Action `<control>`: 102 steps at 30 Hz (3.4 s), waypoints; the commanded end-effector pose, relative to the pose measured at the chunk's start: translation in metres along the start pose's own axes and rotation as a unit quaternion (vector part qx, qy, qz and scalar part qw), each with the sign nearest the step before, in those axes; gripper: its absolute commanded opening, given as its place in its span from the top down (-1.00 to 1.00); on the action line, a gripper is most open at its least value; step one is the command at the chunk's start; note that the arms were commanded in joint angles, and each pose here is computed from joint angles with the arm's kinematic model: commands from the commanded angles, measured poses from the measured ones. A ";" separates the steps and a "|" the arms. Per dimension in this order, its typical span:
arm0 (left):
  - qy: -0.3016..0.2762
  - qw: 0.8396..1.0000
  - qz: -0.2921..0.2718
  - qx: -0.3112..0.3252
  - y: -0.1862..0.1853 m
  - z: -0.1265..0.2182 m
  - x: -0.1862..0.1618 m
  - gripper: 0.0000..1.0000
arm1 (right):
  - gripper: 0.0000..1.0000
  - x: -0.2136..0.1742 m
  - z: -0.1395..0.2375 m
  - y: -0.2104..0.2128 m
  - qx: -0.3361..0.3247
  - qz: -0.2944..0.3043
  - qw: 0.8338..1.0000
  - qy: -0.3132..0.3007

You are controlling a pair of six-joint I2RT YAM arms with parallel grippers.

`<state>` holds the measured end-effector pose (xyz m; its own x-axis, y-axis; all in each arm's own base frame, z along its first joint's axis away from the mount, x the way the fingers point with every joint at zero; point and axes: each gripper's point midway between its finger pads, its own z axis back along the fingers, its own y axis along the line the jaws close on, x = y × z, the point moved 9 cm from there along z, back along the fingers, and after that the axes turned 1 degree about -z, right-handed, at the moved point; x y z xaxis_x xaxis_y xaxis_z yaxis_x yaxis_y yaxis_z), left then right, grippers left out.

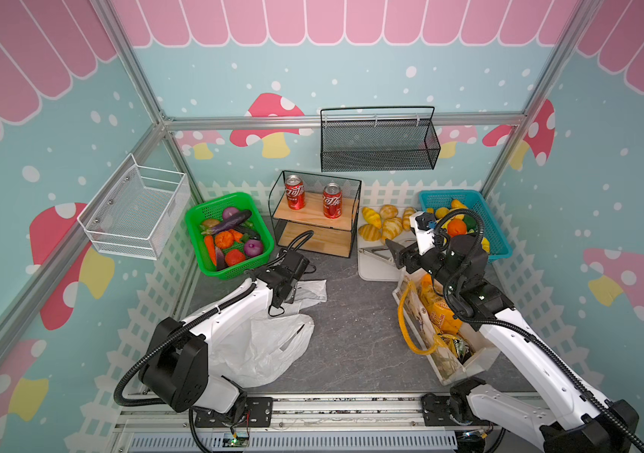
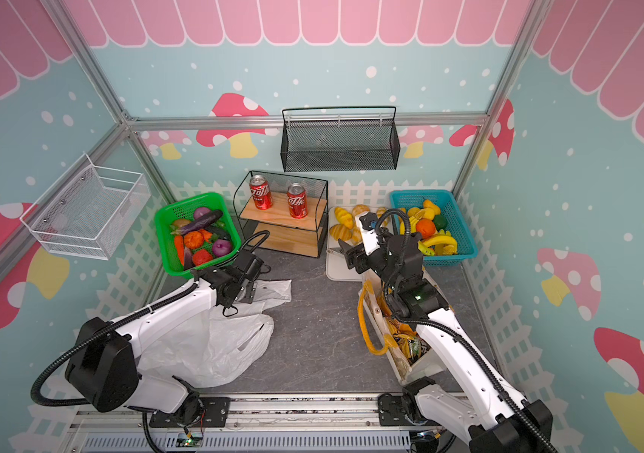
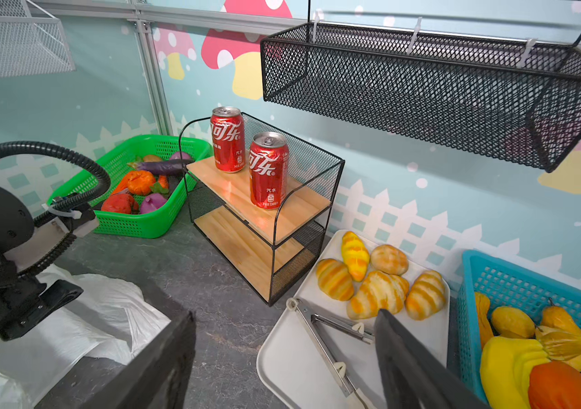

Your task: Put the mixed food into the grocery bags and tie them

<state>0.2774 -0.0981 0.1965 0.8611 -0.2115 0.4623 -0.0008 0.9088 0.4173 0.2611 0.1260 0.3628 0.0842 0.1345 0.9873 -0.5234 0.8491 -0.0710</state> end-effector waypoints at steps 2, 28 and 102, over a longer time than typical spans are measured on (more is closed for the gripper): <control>0.047 0.998 -0.008 0.040 0.002 -0.021 -0.013 -0.67 | -0.61 0.001 -0.001 0.005 0.024 -0.002 1.000 -0.012; -0.236 0.738 0.397 -0.492 0.037 0.148 0.013 1.00 | -0.56 0.015 0.005 0.056 0.260 -0.065 0.963 0.018; -0.255 0.802 0.226 -0.491 0.023 0.109 -0.047 0.12 | 1.00 -0.016 0.008 0.080 0.121 -0.017 0.977 0.177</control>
<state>0.1930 -0.1037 0.2630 0.6551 0.4588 0.6003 0.2405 0.6266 -0.7413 0.2104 0.1827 0.3595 0.3088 0.2512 0.9174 -0.6660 0.7457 0.0200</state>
